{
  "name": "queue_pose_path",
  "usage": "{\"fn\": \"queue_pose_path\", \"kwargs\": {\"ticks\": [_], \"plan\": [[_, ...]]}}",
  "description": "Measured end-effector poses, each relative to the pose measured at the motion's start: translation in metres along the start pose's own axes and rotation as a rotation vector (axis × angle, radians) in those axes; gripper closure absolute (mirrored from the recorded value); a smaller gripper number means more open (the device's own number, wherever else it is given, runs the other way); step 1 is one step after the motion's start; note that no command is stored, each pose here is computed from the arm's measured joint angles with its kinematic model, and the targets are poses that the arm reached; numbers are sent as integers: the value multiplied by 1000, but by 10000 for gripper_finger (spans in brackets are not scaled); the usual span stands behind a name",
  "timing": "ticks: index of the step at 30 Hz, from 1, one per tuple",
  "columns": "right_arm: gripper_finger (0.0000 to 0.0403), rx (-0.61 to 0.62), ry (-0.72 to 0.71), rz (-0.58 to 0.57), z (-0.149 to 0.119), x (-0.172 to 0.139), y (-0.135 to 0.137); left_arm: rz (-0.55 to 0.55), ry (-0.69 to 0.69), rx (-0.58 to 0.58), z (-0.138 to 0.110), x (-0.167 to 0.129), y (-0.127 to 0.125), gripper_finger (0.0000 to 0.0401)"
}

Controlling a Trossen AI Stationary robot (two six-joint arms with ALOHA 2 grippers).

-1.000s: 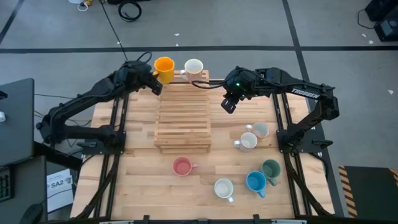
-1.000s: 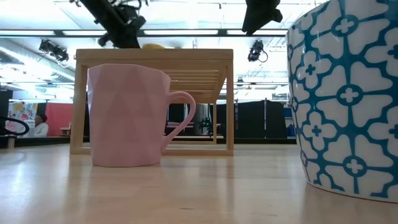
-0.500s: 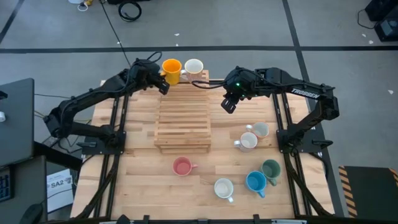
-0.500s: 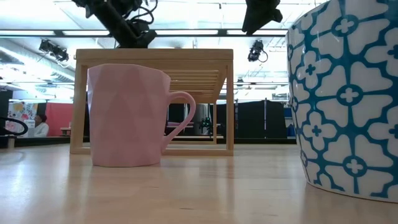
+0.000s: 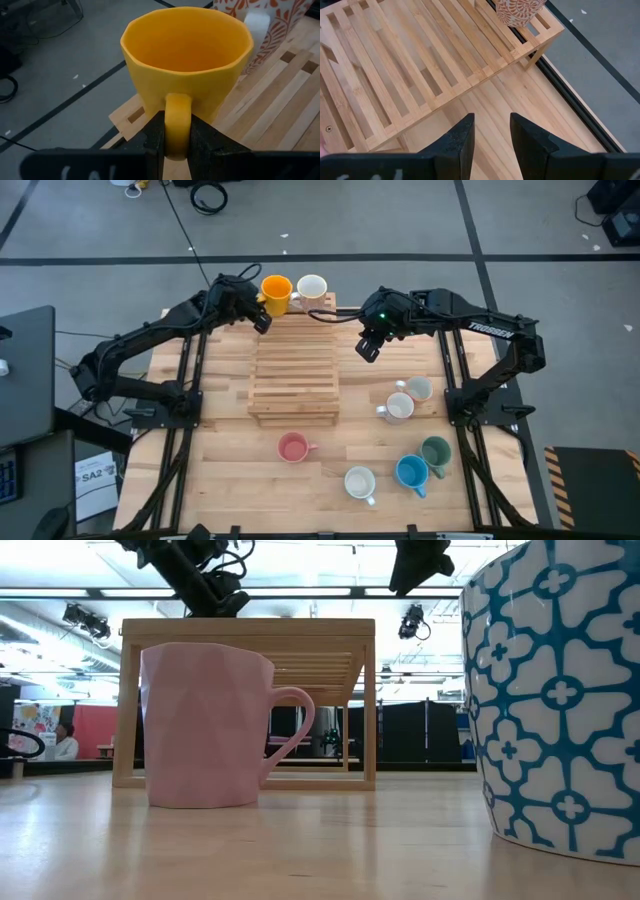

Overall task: Place coffee mugs
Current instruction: Put the yellow mug on the shelf

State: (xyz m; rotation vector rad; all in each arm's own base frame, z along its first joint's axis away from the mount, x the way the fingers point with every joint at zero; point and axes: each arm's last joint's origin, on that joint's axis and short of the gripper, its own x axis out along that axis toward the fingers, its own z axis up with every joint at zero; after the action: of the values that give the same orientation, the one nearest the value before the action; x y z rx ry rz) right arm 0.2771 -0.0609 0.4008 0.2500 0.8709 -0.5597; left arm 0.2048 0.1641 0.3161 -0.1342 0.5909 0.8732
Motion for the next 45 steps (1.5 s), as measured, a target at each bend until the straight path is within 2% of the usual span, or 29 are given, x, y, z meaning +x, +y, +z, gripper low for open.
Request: {"fn": "queue_pose_path", "kwargs": {"ticks": [14, 27, 35, 45], "plan": [[273, 3, 0, 0, 0, 0, 0, 0, 3, 1, 0, 0, 0, 339], [273, 3, 0, 0, 0, 0, 0, 10, 59, 19, -5, 16, -4, 277], [273, 2, 0, 0, 0, 0, 0, 57, 55, 19, -5, 16, -2, 242], [273, 3, 1, 0, 0, 0, 0, 52, 46, 15, -4, 12, -2, 231]]}}
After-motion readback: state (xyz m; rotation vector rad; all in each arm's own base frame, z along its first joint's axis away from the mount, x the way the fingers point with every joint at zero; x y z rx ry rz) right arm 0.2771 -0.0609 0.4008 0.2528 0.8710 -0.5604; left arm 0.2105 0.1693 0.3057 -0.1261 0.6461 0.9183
